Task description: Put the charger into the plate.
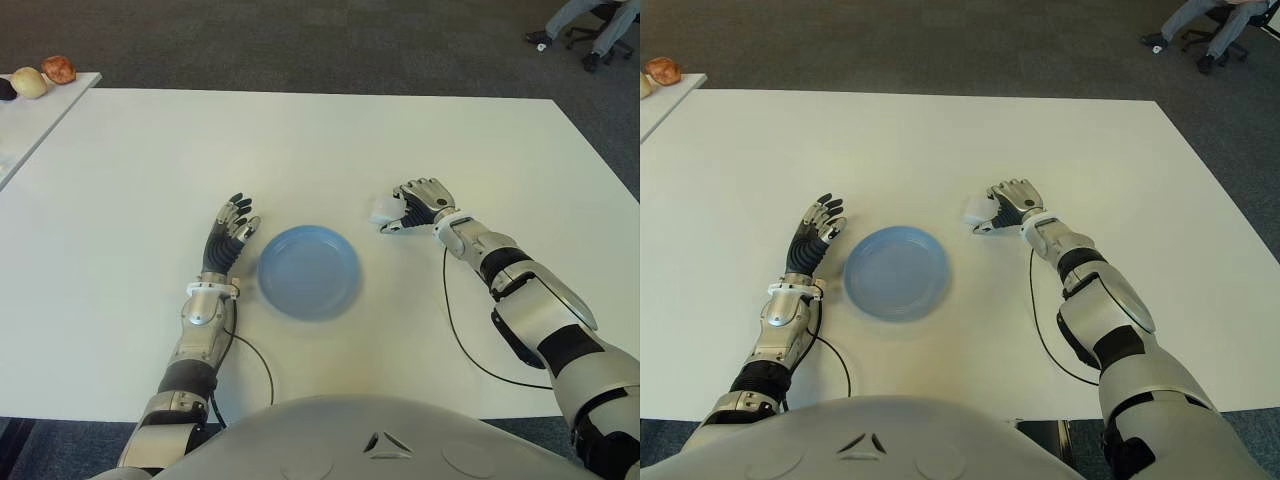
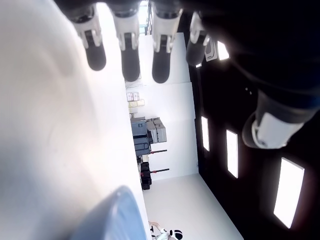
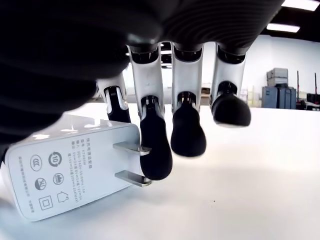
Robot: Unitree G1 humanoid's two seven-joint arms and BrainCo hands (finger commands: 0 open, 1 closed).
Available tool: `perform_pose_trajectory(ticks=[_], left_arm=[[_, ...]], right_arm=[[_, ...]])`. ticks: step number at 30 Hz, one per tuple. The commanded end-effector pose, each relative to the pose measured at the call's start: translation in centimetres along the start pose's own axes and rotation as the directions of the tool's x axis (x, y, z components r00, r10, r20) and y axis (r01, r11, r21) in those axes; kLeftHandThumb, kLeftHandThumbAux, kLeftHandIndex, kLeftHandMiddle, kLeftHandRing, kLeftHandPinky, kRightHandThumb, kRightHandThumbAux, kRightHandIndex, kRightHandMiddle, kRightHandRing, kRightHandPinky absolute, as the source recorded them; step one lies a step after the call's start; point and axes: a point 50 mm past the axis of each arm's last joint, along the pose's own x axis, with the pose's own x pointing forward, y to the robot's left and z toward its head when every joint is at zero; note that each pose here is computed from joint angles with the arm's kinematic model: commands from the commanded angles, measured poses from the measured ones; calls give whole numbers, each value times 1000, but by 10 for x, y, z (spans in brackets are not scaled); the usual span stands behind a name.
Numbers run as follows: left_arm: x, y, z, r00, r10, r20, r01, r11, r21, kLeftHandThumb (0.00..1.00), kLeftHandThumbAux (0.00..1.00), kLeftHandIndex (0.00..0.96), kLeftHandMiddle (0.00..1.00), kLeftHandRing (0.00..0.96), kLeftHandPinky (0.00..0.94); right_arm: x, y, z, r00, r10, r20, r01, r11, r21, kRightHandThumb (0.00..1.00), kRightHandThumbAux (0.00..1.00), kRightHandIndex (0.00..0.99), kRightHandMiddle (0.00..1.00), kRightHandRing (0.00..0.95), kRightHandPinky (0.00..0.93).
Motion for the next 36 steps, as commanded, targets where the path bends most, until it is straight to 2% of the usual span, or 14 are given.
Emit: perform_pose_trajectory(ticks=[1,14,20,24,26,29,31,33,36], left_arm=[[-23,-5,-33,983,-8,-186,8,1000,-1,0,493,108,171,159,154],[-20,-10,-32,982,-8,-187,8,1000,-1,0,484,115,182,166,162],[-19,-11,-33,981,-16,-191,12,1000,-22,0,488,117,181,172,179],[-18,-12,-34,982,-15,-186,9,999,-31,0,494,115,182,175,180],[-17,-13,-34,983,-14,-184,9,999,-32,0,499,114,183,174,174],[-16,-14,-33,985,-11,-171,7,1000,-28,0,504,113,185,174,173],[-16,-14,-32,986,-10,-164,6,1000,-25,0,506,113,187,175,176],[-15,-15,-31,987,-8,-158,5,1000,-18,0,503,117,192,178,179],[-14,-16,-31,986,-7,-164,6,1000,-11,0,499,122,196,181,179]], right_arm=[[-5,9,-5,998,65,-24,-66,997,-29,738,708,440,859,848,843],[-4,3,-8,999,47,-20,-47,999,-12,737,709,440,858,847,843],[1,-13,-7,1000,-7,27,7,1000,-13,736,709,440,858,848,850],[5,-31,-4,993,-85,82,85,996,6,735,709,440,865,855,860],[5,-35,-3,990,-107,95,106,994,16,736,709,440,870,860,863],[6,-49,-1,973,-185,137,180,982,49,737,709,440,875,865,861],[6,-59,1,959,-228,166,220,973,65,738,709,441,878,867,847],[5,-79,9,926,-302,227,288,953,95,739,708,441,878,867,844],[1,-91,16,896,-353,269,333,935,120,742,708,441,879,868,845]])
